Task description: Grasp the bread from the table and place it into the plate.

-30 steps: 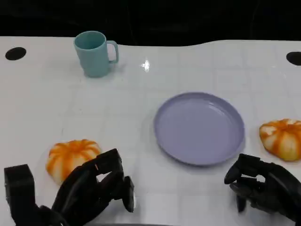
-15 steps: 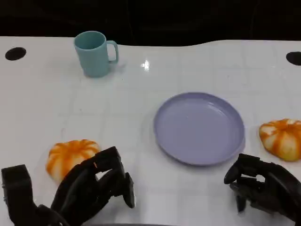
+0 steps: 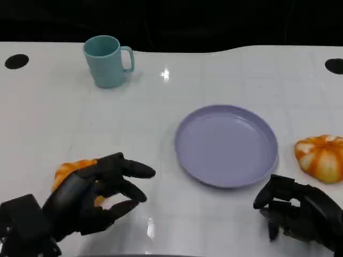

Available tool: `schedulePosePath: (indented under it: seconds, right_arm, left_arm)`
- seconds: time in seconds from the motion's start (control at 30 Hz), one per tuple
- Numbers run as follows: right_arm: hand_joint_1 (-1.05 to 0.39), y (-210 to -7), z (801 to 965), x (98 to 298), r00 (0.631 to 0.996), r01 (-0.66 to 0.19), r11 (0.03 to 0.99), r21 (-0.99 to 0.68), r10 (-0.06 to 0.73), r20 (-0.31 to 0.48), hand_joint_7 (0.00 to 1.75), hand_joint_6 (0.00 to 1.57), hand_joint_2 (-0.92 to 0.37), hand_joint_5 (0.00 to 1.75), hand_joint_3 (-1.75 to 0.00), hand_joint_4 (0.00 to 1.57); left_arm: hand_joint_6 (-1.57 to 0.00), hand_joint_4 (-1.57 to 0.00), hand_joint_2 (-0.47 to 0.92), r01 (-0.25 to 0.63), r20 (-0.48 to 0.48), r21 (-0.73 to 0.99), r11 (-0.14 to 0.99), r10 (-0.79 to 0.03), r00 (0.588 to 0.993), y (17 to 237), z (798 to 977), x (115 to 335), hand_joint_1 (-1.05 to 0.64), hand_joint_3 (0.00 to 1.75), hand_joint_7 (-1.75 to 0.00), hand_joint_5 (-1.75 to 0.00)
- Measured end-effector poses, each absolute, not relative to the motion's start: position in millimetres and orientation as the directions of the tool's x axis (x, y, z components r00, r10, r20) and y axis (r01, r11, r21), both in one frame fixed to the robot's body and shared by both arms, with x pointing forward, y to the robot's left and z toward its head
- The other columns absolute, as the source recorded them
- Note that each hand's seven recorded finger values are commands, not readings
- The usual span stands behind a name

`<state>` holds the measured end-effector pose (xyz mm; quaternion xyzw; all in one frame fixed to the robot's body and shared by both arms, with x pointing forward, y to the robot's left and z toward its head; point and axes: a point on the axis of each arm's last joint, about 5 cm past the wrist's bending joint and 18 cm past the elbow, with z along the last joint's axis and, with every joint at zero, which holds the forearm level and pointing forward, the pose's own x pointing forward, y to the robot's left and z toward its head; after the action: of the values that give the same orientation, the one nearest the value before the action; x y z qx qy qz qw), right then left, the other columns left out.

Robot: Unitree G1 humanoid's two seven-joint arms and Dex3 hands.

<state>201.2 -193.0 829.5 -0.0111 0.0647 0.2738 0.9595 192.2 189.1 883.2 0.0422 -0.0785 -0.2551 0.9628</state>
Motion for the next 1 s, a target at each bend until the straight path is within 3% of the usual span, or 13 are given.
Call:
schedulePosePath:
  seconds: [0.17, 0.27, 0.4, 0.47, 0.57, 0.7, 0.87, 1.0]
  right_arm:
    - [-0.52, -191, 831.1, 201, 0.842, -0.527, 0.85, 0.011, 0.523, -0.134, 1.41, 0.64, -0.92, 1.75, -0.3, 0.65]
    - [-0.52, -190, 832.1, 201, 0.84, -0.528, 0.849, 0.013, 0.525, -0.135, 1.41, 0.63, -0.92, 1.75, -0.31, 0.65]
    - [-0.52, -189, 832.2, 201, 0.84, -0.527, 0.85, 0.015, 0.524, -0.14, 1.41, 0.63, -0.92, 1.75, -0.31, 0.65]
    - [-0.52, -189, 832.3, 201, 0.839, -0.528, 0.849, 0.016, 0.525, -0.141, 1.41, 0.63, -0.92, 1.75, -0.31, 0.65]
    - [-0.52, -188, 832.3, 201, 0.839, -0.53, 0.848, 0.014, 0.526, -0.138, 1.41, 0.63, -0.92, 1.75, -0.31, 0.65]
    - [-0.53, -188, 832.2, 200, 0.839, -0.529, 0.848, 0.014, 0.526, -0.138, 1.41, 0.64, -0.92, 1.75, -0.31, 0.65]
    - [-0.53, -188, 832.6, 200, 0.839, -0.527, 0.849, 0.019, 0.524, -0.147, 1.41, 0.64, -0.92, 1.75, -0.3, 0.65]
    - [-0.52, -188, 833.1, 200, 0.839, -0.528, 0.849, 0.021, 0.524, -0.148, 1.41, 0.64, -0.92, 1.75, -0.31, 0.65]
  left_arm:
    - [-0.37, -0.17, 0.92, 0.437, 0.104, 0.397, 0.807, -0.513, 0.852, 194, 904.8, 192, -0.64, 0.22, -0.45, -0.96]
    - [-0.37, -0.16, 0.92, 0.366, 0.103, 0.569, 0.736, -0.505, 0.857, 196, 914.3, 191, -0.67, 0.2, -0.4, -0.91]
    - [-0.38, -0.16, 0.92, 0.296, 0.105, 0.679, 0.672, -0.488, 0.866, 198, 920.7, 188, -0.67, 0.2, -0.38, -0.89]
    - [-0.35, -0.11, 0.92, 0.28, 0.097, 0.714, 0.642, -0.486, 0.869, 197, 921.7, 187, -0.68, 0.18, -0.23, -0.71]
    - [-0.36, -0.12, 0.92, 0.202, 0.048, 0.868, 0.454, -0.481, 0.875, 199, 933.6, 183, -0.67, 0.17, -0.13, -0.56]
    - [-0.37, -0.09, 0.89, 0.129, 0.019, 0.946, 0.298, -0.449, 0.893, 198, 942.4, 181, -0.61, 0.06, -0.05, -0.39]
    - [-0.38, -0.12, 0.79, 0.097, -0.049, 0.99, 0.101, -0.402, 0.914, 192, 948.6, 180, -0.54, 0.0, -0.01, -0.23]
    - [-0.35, -0.11, 0.76, 0.105, -0.089, 0.994, 0.022, -0.374, 0.923, 187, 946.6, 181, -0.47, 0.0, 0.0, -0.18]
